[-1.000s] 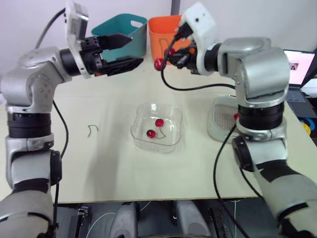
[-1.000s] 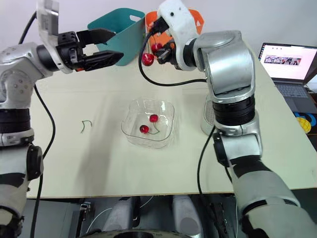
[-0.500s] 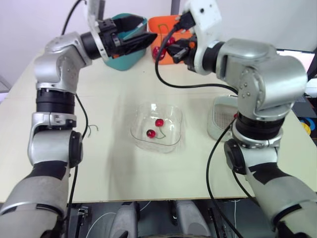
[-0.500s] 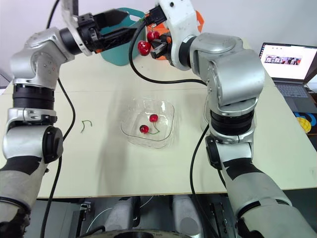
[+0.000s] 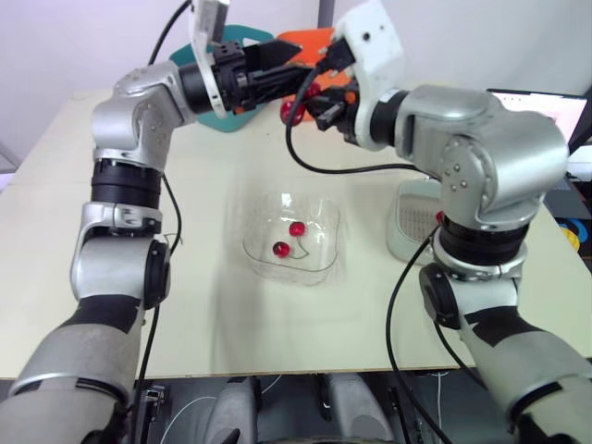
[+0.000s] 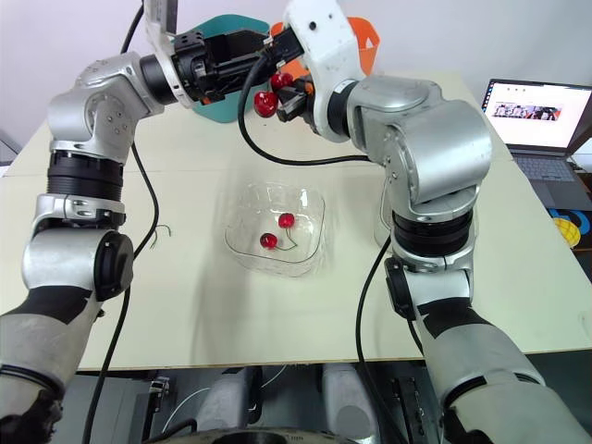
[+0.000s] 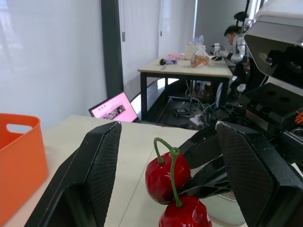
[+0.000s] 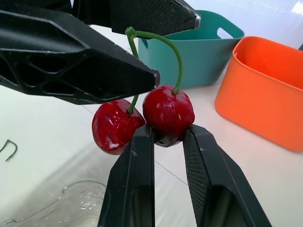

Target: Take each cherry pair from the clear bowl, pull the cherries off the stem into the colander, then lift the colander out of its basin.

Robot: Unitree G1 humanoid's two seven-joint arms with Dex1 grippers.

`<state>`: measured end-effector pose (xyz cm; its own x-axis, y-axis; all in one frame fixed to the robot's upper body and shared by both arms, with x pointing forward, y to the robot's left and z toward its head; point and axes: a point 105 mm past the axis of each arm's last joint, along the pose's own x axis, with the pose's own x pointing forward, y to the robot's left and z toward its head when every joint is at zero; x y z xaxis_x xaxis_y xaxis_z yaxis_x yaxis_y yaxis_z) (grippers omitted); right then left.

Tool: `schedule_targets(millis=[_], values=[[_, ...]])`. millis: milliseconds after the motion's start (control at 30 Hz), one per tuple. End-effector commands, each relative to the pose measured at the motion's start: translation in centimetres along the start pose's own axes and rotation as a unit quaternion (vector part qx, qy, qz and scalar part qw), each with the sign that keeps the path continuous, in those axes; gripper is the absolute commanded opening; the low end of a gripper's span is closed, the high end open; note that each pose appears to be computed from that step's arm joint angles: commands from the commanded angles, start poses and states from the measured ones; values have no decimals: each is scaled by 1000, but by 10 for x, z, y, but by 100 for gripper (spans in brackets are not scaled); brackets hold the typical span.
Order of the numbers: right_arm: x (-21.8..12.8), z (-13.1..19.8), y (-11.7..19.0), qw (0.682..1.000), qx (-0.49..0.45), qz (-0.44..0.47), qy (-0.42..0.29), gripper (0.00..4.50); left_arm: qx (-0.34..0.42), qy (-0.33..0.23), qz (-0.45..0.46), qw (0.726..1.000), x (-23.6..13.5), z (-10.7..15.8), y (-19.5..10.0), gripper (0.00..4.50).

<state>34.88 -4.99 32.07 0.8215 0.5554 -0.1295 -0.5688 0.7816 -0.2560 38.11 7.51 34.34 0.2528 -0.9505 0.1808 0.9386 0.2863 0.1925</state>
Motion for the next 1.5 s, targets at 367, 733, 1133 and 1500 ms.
schedule_targets(millis=[367,733,1133,1500], values=[[-6,14,1,999,-12,-4,-29,60,9,10,4,1000,-2,8,1,3],[-11,9,2,999,-18,24,-22,250,12,13,-7,1000,-14,13,0,0],[-51,7,-18,966,154,203,-34,448,-17,35,-90,995,-33,23,-15,0],[-32,8,9,940,189,279,-46,448,-19,35,-132,990,-26,27,-36,0]])
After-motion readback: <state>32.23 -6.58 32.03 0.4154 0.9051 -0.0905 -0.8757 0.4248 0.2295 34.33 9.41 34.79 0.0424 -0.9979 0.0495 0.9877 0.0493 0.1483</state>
